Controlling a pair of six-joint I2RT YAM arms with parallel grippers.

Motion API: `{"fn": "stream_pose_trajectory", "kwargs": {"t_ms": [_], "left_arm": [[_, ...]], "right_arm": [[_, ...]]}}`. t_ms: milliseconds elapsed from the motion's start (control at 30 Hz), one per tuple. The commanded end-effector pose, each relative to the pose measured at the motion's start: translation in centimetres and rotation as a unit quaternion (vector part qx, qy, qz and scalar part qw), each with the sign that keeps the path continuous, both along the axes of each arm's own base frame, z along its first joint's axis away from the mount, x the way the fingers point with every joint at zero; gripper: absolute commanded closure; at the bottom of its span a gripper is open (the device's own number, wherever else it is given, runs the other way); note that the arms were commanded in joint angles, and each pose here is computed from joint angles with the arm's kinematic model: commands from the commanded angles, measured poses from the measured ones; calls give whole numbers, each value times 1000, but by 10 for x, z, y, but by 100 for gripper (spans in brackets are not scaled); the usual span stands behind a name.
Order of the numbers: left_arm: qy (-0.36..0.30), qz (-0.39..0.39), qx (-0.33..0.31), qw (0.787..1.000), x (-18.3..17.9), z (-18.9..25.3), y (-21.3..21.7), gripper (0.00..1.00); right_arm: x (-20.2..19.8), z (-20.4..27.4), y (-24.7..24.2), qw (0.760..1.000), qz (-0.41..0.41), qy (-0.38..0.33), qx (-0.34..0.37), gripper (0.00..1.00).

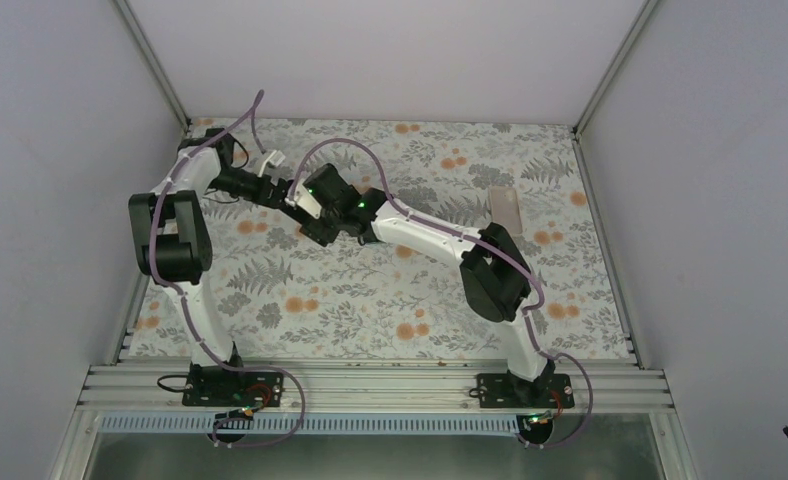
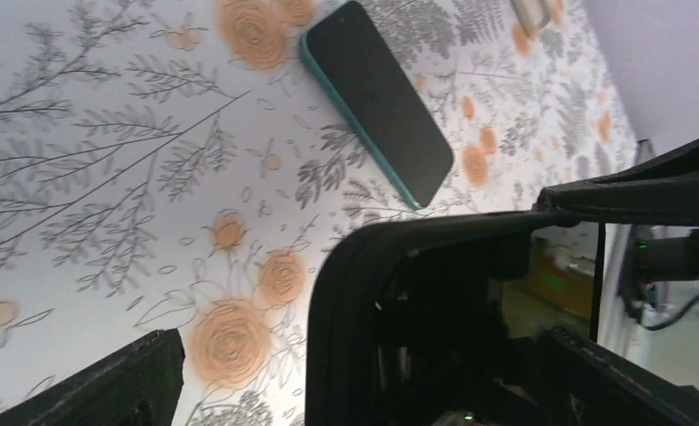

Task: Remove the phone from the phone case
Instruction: Pick up the phone at the center of the board.

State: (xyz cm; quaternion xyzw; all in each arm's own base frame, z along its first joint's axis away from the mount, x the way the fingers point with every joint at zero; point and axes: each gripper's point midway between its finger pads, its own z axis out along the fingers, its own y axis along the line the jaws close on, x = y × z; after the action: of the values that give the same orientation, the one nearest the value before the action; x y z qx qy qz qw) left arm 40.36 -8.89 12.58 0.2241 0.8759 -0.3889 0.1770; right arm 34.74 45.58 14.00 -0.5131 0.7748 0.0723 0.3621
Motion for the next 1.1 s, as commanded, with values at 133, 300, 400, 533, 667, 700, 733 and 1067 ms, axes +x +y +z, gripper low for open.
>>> {"fn": "stream_pose_trajectory", "kwargs": {"t_ms": [133,300,400,533,667,700,733,1067], "left_arm": [[40,-38,-142,988,-4,35,-27,49],[38,-37,-169,984,-4,40,-31,76],[36,-38,-182,982,-7,43,-33,91],[21,-51,-178,982,-10,50,-39,98],[-29,-109,-129,985,-22,61,-58,98],[-45,-127,-118,984,-25,66,-66,98],[-68,-149,-105,981,-28,74,-76,98],[-259,-258,-102,925,-61,187,-137,98]], "right_arm": [[12,53,20,997,2,-46,57,31],[13,54,21,997,3,-48,61,31],[15,53,19,997,3,-45,61,30],[14,58,7,998,10,-31,60,11],[-12,65,-20,986,107,89,94,0],[-21,70,-30,977,137,120,111,0],[-31,79,-46,966,172,145,126,0],[-64,138,-150,897,305,197,252,5]]}}
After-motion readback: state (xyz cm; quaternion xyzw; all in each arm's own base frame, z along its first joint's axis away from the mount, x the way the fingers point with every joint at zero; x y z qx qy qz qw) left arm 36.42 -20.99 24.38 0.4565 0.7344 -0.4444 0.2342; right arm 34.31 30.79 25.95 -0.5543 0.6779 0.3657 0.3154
